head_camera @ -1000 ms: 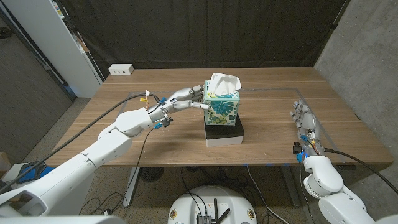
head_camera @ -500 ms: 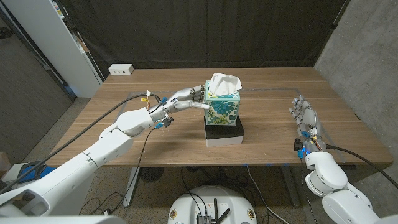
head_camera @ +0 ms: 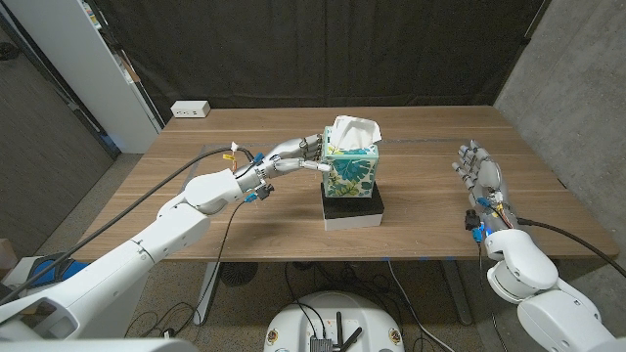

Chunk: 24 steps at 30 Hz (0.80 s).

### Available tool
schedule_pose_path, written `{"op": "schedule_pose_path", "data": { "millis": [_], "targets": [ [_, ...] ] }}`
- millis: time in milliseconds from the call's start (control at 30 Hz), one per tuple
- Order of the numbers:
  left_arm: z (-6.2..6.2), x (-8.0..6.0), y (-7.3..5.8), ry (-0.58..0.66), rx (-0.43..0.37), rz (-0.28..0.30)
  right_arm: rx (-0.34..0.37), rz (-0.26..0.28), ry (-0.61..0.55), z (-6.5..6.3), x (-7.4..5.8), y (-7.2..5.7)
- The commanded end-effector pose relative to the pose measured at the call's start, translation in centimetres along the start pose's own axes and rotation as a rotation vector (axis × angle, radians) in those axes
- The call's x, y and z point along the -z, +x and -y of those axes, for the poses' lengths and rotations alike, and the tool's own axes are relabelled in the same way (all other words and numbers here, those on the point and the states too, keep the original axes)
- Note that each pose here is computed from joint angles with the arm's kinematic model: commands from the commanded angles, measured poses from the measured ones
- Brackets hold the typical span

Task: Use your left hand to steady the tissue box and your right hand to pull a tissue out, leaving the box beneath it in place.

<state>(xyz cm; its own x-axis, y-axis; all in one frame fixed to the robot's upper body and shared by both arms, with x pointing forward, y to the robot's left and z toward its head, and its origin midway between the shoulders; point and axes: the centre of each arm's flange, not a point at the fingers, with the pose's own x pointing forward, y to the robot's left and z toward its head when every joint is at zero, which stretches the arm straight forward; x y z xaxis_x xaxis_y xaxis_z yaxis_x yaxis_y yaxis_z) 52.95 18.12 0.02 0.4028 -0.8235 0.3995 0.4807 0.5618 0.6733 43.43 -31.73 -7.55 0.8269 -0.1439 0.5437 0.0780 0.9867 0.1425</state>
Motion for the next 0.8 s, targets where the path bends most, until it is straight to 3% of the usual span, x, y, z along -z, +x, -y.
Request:
{"op": "schedule_pose_path", "data": {
  "millis": [33,200,300,500,800],
  "targets": [
    [0.4,-0.3,-0.1,0.005,-0.002,-0.008,-0.023,0.005,-0.002,-0.4,-2.3,-0.3],
    [0.6,-0.3,-0.1,-0.007,0.009,-0.013,-0.039,-0.005,0.012,-0.3,-3.1,-0.4],
    [0.8,-0.4,-0.2,-0.006,0.006,-0.014,-0.045,0.022,0.027,-0.3,-3.6,-0.5],
    [0.9,-0.3,-0.1,-0.01,0.002,-0.018,-0.03,0.011,-0.009,-0.3,-4.5,-0.8],
    [1.2,-0.4,0.0,-0.003,0.004,-0.021,-0.034,0.045,-0.021,-0.3,-6.0,-1.2]
  ]
}}
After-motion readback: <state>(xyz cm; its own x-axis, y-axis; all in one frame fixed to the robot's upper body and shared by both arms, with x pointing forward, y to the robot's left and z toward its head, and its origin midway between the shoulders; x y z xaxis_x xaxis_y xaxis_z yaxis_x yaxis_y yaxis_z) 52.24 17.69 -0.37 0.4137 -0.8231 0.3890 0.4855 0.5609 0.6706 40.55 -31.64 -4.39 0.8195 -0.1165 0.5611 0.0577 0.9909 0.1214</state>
